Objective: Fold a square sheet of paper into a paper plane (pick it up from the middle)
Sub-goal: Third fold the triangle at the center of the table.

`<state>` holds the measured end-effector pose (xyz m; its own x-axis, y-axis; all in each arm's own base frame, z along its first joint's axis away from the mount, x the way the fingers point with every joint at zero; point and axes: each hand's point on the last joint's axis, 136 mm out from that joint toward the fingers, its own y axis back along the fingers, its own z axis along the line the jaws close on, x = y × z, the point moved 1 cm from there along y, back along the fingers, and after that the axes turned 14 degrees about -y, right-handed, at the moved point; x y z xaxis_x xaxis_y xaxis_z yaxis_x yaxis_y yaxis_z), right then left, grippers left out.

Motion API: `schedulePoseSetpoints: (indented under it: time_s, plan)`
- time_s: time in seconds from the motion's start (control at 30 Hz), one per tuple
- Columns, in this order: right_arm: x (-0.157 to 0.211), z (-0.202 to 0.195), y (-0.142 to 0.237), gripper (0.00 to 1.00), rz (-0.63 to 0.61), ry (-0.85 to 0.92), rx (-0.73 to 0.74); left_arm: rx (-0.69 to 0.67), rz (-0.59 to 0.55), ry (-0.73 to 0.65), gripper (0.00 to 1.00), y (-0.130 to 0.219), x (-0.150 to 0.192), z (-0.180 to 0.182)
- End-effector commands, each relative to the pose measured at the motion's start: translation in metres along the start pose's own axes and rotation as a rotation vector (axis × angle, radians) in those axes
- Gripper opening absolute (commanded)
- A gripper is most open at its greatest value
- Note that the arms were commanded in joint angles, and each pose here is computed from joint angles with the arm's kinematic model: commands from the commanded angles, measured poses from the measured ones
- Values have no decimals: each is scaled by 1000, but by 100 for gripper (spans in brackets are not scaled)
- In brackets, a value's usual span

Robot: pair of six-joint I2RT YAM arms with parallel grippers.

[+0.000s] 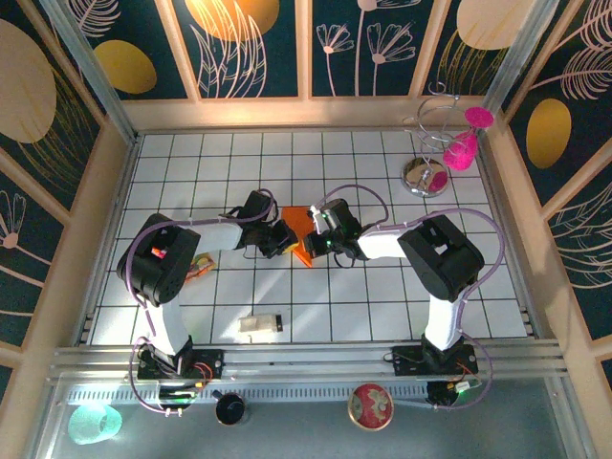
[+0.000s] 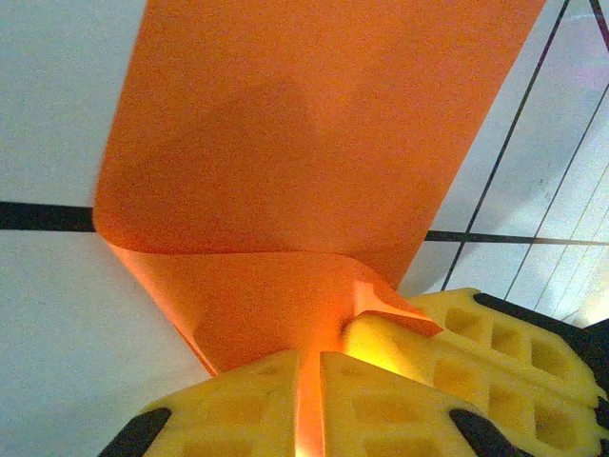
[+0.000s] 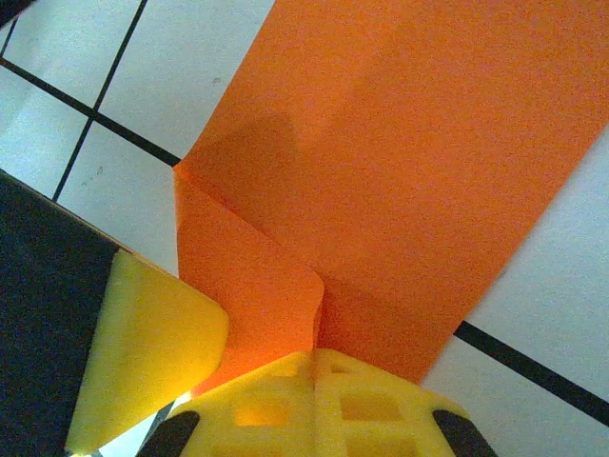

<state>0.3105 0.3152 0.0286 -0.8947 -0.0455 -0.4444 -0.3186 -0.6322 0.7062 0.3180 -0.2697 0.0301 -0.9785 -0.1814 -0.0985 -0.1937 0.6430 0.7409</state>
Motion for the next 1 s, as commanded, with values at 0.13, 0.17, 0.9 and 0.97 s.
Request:
schedulePoseSetpoints:
  time_s: [0.13, 0.17, 0.9, 0.97]
  plan:
    - [-2, -3, -1, 0, 14, -25, 13, -57, 19, 30, 14, -5, 8, 17]
    - [-2, -3, -1, 0, 14, -26, 13, -61, 21, 30, 14, -6, 9, 18]
    - [-32, 11, 24, 15, -68, -91, -22, -97, 38, 39, 13, -13, 12, 31]
    - [-43, 9, 36, 20, -100, -150, -24, -100, 41, 40, 12, -13, 14, 32]
